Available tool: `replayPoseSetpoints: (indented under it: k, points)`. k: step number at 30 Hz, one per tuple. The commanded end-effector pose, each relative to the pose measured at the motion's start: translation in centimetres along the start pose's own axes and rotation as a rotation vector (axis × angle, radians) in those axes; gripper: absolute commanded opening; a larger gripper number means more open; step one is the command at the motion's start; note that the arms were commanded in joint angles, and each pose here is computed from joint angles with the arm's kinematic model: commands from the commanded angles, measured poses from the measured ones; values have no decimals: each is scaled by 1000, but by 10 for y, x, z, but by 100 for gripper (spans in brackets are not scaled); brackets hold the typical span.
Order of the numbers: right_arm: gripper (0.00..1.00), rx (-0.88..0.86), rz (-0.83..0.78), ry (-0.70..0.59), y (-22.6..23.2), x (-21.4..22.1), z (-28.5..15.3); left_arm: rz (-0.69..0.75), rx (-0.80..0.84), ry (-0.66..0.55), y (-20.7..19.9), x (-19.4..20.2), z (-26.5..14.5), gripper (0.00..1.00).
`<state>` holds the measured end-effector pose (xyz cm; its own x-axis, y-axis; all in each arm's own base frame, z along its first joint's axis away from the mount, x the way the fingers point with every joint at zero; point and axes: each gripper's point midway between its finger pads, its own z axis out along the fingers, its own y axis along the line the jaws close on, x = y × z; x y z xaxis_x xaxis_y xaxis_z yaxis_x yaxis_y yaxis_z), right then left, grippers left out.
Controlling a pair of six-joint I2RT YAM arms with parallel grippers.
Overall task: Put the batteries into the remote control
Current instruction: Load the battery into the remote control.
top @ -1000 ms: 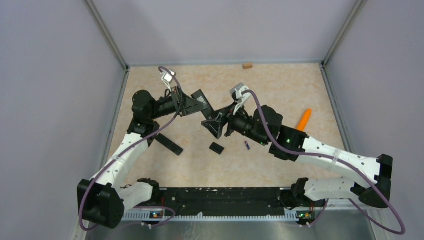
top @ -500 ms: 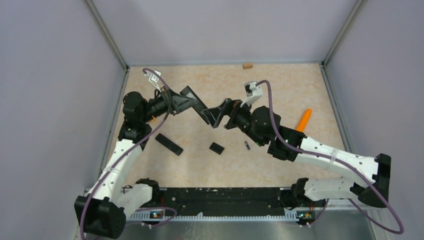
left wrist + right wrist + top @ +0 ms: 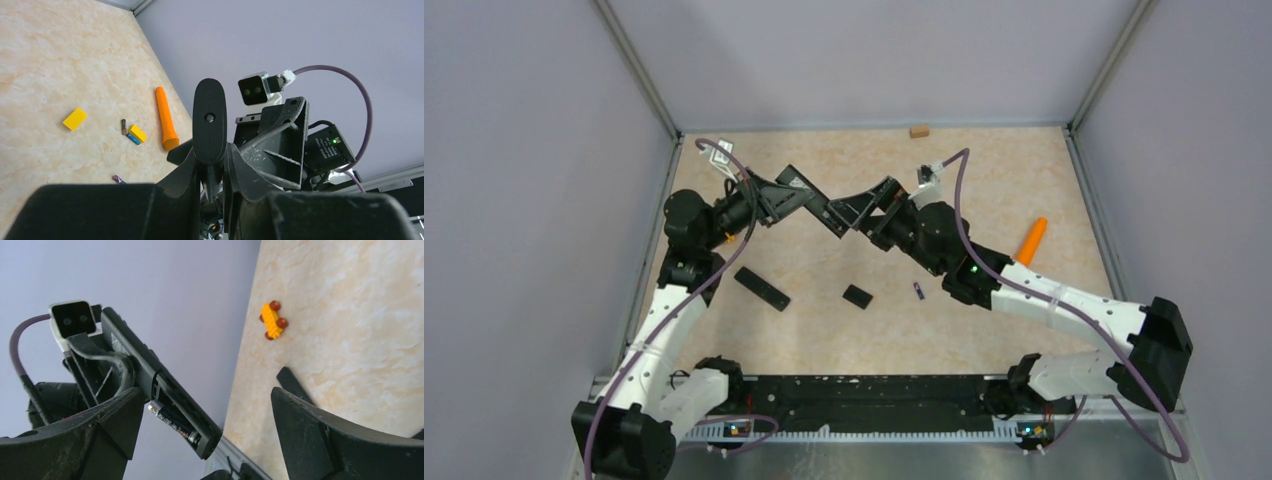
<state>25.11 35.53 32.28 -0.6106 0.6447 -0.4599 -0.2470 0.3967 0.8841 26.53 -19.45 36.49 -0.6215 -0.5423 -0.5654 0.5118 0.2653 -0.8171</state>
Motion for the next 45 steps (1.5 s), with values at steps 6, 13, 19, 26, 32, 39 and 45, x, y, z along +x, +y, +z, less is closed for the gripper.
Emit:
replayPoseSetpoints:
  k: [6, 13, 19, 26, 32, 39, 45]
  points:
    - [98, -243, 169, 49, 50, 3, -2, -12, 77, -28, -15, -6, -1, 0]
    - [79, -243, 185, 92, 52, 7, 0, -4, 79, -35, -18, -7, -3, 0]
    - [61, -236, 192, 111, 49, 12, 4, 5, 83, -28, -20, -6, -3, 0]
    - [50, -240, 201, 117, 49, 14, 5, 23, 74, -18, -20, -5, -4, 0]
    - [46, -277, 214, 112, 51, 13, 3, 21, 74, -14, -20, -4, -4, 0]
    - [37, -296, 206, 109, 50, 14, 1, 1, 71, -9, -19, -3, -4, 0]
    - [49, -408, 166, 109, 61, 9, -9, 4, 70, -8, -19, -3, -4, 0]
